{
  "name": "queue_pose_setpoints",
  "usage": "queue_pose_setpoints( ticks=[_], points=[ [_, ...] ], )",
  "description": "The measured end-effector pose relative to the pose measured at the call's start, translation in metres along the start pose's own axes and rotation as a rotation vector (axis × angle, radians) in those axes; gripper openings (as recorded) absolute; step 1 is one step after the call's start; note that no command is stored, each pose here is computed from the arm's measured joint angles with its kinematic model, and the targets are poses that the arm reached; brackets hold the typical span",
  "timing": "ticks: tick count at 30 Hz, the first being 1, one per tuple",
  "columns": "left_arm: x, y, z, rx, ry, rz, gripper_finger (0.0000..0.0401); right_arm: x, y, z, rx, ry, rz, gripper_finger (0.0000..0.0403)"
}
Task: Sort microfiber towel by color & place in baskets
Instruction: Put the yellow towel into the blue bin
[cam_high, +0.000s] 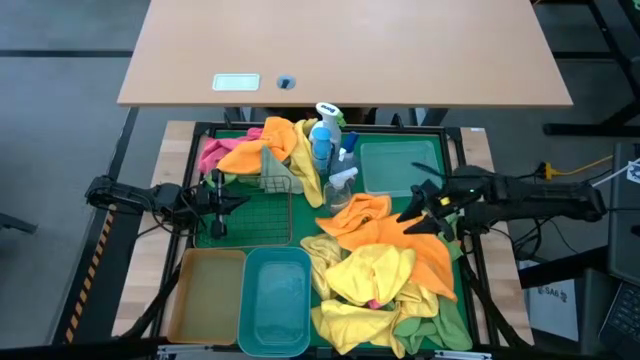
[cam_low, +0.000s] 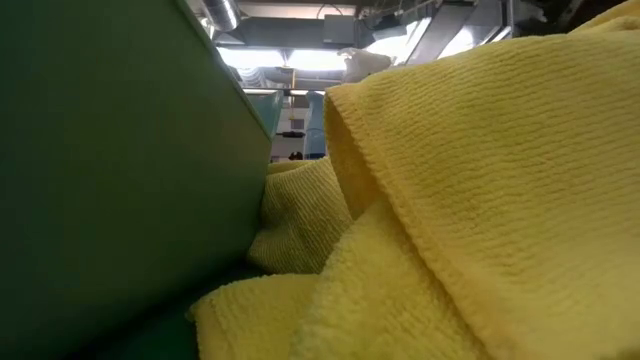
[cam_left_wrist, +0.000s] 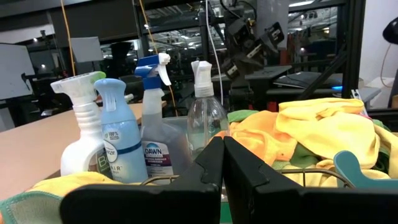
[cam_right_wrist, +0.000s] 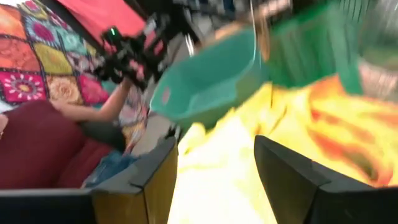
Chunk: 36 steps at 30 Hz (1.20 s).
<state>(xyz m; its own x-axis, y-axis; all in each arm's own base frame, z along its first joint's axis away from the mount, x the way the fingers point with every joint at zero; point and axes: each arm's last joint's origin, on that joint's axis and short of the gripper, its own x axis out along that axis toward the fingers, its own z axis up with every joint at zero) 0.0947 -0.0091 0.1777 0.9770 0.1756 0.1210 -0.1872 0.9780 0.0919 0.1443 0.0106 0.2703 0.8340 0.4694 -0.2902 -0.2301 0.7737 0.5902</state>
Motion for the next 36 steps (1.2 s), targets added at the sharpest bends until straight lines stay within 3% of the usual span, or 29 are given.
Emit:
queue_pose_setpoints(
  ticks=[5,12,17,23,36],
  points=[
    [0.0,0.0,0.0,0.0,0.0,0.0,0.0004,0.008,-0.005,0.0,0.106,0.145,-0.062,0.0213],
    [0.0,0.0,0.0,0.0,0.001,0.0,0.0004,0.024,-0.001,-0.008,0.225,0.255,-0.038,0.0213],
    [0.0,0.0,0.0,0.0,0.001,-0.001,0.0004,0.036,0.009,-0.018,0.17,0.306,-0.07,0.0213],
    [0.0,0.0,0.0,0.0,0.001,0.0,0.0004,0.046,0.017,-0.034,0.013,0.386,-0.133,0.0213],
    [0.0,0.0,0.0,0.0,0.001,-0.001,0.0004,0.061,0.021,-0.059,-0.114,0.521,-0.28,0.0213]
  ],
)
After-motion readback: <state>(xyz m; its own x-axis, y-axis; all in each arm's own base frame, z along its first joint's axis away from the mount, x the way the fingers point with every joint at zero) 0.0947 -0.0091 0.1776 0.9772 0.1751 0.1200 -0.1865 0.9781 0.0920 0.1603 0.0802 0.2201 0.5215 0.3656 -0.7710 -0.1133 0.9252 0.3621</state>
